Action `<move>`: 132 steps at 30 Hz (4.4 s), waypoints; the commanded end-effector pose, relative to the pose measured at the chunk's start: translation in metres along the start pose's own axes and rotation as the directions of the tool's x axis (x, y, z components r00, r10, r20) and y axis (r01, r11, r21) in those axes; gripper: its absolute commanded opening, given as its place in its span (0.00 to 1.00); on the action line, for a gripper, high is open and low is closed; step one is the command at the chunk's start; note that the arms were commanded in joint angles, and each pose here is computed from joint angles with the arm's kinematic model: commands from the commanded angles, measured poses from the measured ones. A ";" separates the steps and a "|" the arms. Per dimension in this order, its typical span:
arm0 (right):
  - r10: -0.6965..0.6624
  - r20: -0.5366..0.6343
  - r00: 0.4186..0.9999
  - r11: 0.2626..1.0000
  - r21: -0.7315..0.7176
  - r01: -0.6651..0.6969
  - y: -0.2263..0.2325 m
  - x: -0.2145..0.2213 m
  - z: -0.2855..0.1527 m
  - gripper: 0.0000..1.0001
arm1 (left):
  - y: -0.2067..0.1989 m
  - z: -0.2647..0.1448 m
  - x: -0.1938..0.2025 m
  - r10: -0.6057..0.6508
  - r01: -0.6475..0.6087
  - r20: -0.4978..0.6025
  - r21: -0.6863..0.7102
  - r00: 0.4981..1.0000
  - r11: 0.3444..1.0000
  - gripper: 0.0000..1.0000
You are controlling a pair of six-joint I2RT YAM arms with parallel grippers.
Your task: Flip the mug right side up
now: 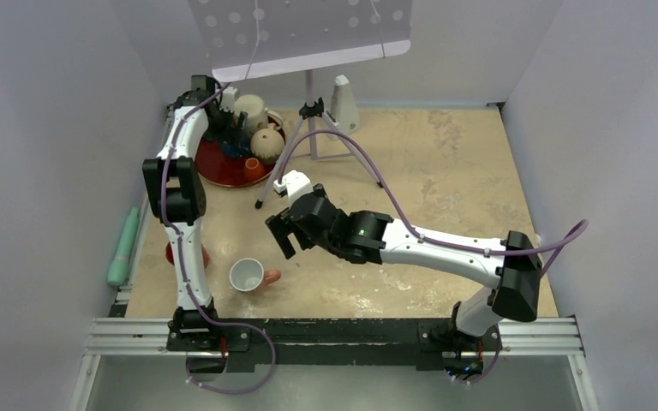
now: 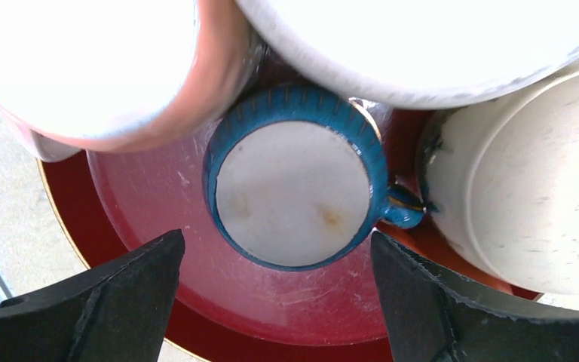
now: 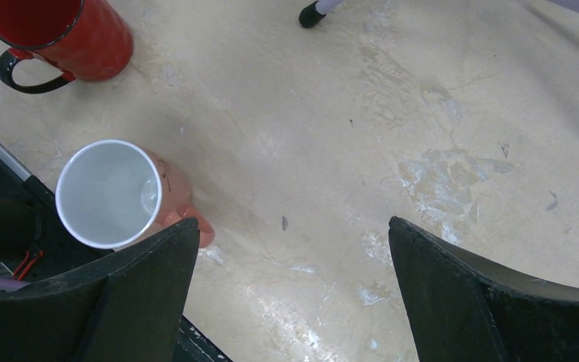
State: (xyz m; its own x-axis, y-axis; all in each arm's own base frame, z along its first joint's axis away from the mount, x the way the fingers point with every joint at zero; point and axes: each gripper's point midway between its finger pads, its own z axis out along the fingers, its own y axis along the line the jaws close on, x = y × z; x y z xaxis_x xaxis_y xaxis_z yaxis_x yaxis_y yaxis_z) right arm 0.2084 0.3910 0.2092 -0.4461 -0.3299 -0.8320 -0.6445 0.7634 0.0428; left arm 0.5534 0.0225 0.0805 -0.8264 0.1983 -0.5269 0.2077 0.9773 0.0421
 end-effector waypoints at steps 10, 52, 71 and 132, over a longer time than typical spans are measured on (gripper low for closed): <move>-0.021 0.063 0.998 0.999 -0.028 0.023 0.005 -0.032 0.001 0.99 | 0.019 0.004 -0.023 0.295 -0.290 0.003 -0.168 0.956 0.942 0.96; -0.027 0.058 0.998 0.998 -0.062 0.030 0.003 -0.018 -0.004 0.99 | -0.039 -0.031 0.021 0.933 -0.969 0.333 0.152 -0.137 -0.196 0.73; -0.048 0.041 0.998 0.998 -0.041 0.050 -0.003 -0.019 0.002 0.99 | -0.012 0.015 0.043 0.972 -0.939 0.180 0.279 -0.154 -0.200 0.05; 0.572 0.148 0.807 0.519 -0.827 -0.216 0.041 -0.133 0.026 0.65 | -0.194 -0.278 0.048 -0.373 0.075 0.188 0.805 0.909 0.589 0.00</move>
State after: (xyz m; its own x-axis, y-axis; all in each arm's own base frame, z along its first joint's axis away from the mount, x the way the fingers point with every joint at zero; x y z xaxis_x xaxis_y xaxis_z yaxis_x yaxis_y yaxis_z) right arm 0.2667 0.4700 0.2523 -0.6929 0.1898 -0.6956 -0.6719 0.1800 0.7184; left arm 0.3339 -0.1261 0.2540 -0.7555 -0.1619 -0.6349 0.4329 0.6039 -0.6692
